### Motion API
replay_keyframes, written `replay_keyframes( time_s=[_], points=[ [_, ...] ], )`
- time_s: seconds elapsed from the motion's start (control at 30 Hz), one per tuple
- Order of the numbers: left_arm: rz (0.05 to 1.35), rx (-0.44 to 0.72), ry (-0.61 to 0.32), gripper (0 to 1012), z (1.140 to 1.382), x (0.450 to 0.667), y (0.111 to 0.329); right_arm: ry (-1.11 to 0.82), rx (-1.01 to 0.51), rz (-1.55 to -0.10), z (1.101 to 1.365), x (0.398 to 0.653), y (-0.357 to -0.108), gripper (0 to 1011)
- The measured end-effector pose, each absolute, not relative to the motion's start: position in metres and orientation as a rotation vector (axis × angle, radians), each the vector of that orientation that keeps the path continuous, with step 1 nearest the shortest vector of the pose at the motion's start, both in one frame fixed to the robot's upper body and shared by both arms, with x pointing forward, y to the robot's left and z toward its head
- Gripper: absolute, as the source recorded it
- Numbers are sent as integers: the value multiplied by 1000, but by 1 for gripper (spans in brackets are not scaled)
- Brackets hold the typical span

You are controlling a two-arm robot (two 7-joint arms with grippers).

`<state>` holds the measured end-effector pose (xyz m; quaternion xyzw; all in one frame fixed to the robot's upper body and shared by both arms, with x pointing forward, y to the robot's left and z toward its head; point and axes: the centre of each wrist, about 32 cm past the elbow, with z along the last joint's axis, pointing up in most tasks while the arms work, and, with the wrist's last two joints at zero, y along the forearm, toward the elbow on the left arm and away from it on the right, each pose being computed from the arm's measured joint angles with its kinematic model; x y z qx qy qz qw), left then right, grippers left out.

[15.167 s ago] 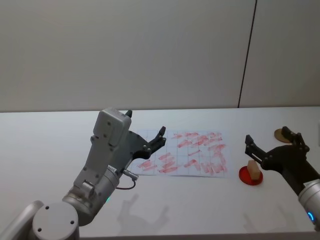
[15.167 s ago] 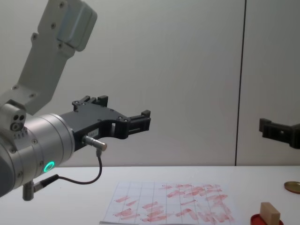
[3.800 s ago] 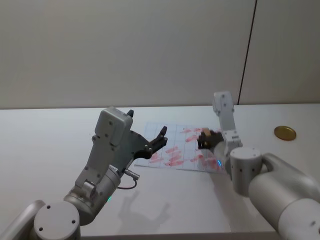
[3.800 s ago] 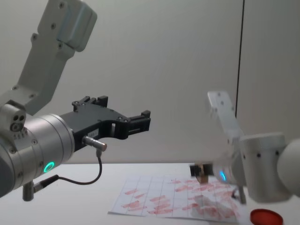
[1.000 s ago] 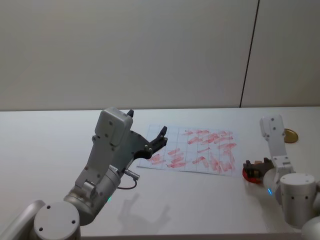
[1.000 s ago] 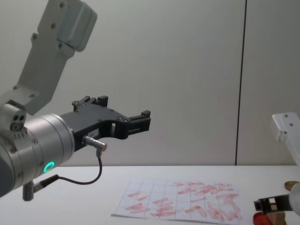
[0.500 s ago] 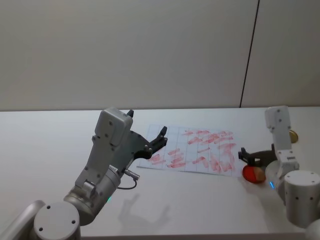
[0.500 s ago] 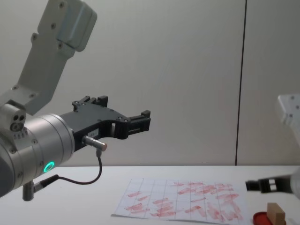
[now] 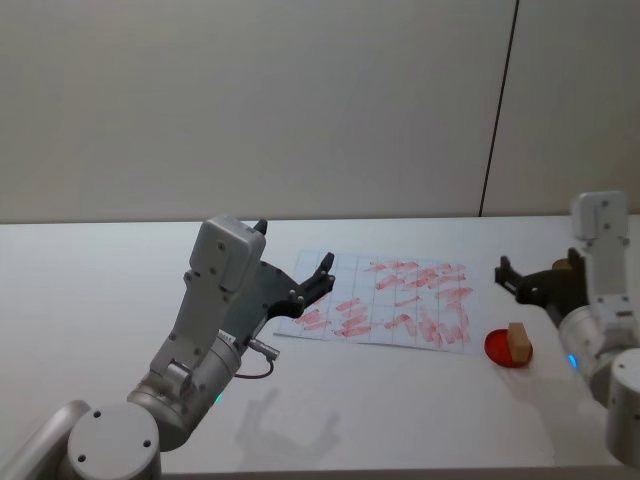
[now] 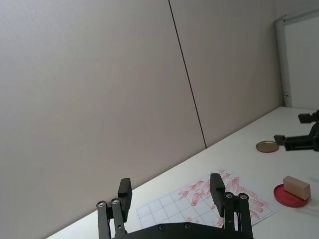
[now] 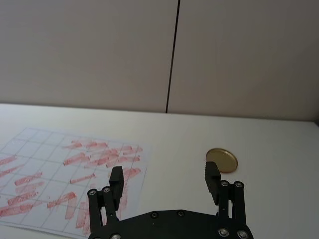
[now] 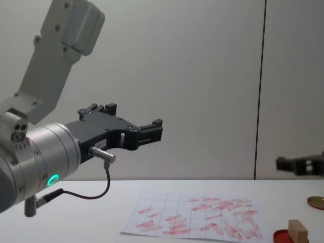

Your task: Use the one hand to pick up the stamp and affix it onto the A4 paper.

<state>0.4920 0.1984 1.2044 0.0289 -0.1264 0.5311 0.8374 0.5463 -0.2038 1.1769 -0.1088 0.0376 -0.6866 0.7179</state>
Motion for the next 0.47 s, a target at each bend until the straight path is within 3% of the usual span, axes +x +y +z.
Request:
replay_keyframes(
  time_s=[0.47],
  points=[
    [1124,61,-268,993,1204,492,198,-33,-117,-1516,1193,514,-222,1001]
  ],
)
